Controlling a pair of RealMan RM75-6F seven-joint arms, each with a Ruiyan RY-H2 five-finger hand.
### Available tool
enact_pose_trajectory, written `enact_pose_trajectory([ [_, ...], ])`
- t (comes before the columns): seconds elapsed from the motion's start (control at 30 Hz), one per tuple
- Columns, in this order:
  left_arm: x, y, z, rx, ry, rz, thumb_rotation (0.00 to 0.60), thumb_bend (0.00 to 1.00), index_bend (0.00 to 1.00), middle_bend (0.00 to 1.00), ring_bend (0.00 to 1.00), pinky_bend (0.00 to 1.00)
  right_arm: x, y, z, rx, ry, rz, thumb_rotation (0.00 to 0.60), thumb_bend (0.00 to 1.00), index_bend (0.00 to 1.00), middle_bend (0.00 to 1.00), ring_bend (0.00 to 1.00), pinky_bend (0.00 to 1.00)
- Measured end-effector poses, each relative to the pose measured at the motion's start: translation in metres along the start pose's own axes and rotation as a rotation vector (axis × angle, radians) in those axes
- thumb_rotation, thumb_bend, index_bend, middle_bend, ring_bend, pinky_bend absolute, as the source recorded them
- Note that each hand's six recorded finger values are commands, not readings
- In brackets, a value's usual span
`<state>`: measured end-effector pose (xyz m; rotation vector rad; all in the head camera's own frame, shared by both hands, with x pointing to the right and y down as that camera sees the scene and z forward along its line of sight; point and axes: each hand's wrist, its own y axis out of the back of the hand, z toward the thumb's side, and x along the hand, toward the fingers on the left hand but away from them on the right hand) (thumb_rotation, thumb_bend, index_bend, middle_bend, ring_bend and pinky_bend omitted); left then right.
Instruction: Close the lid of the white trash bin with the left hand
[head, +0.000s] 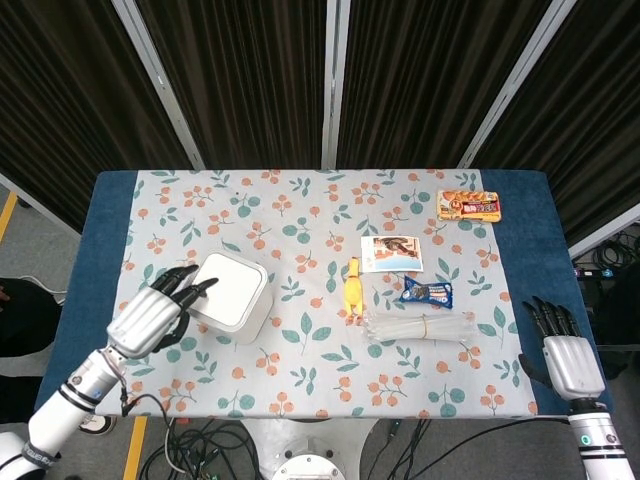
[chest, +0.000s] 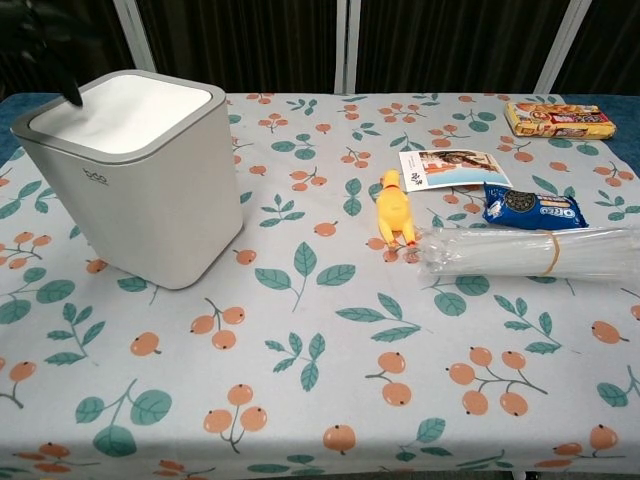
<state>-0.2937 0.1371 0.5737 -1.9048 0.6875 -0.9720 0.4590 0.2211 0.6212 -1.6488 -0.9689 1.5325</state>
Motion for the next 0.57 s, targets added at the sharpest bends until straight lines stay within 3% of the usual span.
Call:
enact_pose_trajectory([
  [0.17, -0.016, 0.024, -0.017, 0.005, 0.082, 0.127, 0.600, 0.68, 0.07, 0.18, 0.00, 0.13, 0.000, 0.000, 0.000, -0.006, -0.001, 0.000, 0.600, 0.26, 0.00, 0.00, 0.00, 0.00],
  [0.27, -0.038, 0.015, -0.034, 0.014, 0.182, 0.101, 0.600, 0.62, 0.07, 0.15, 0.00, 0.13, 0.000, 0.002, 0.001, -0.010, 0.001, -0.006, 0.600, 0.26, 0.00, 0.00, 0.00, 0.00],
  [0.37, -0.062, 0.000, -0.050, 0.042, 0.280, 0.070, 0.600, 0.44, 0.07, 0.12, 0.00, 0.13, -0.001, 0.003, 0.002, -0.011, 0.004, -0.009, 0.600, 0.26, 0.00, 0.00, 0.00, 0.00],
  [0.5, -0.091, -0.015, -0.071, 0.056, 0.400, 0.089, 0.600, 0.11, 0.07, 0.10, 0.00, 0.13, -0.001, 0.003, 0.005, -0.012, 0.008, -0.010, 0.600, 0.26, 0.00, 0.00, 0.00, 0.00],
  [0.57, -0.108, -0.025, -0.082, 0.053, 0.462, 0.102, 0.600, 0.04, 0.07, 0.09, 0.00, 0.13, -0.001, 0.002, 0.006, -0.010, 0.011, -0.009, 0.600, 0.26, 0.00, 0.00, 0.00, 0.00],
])
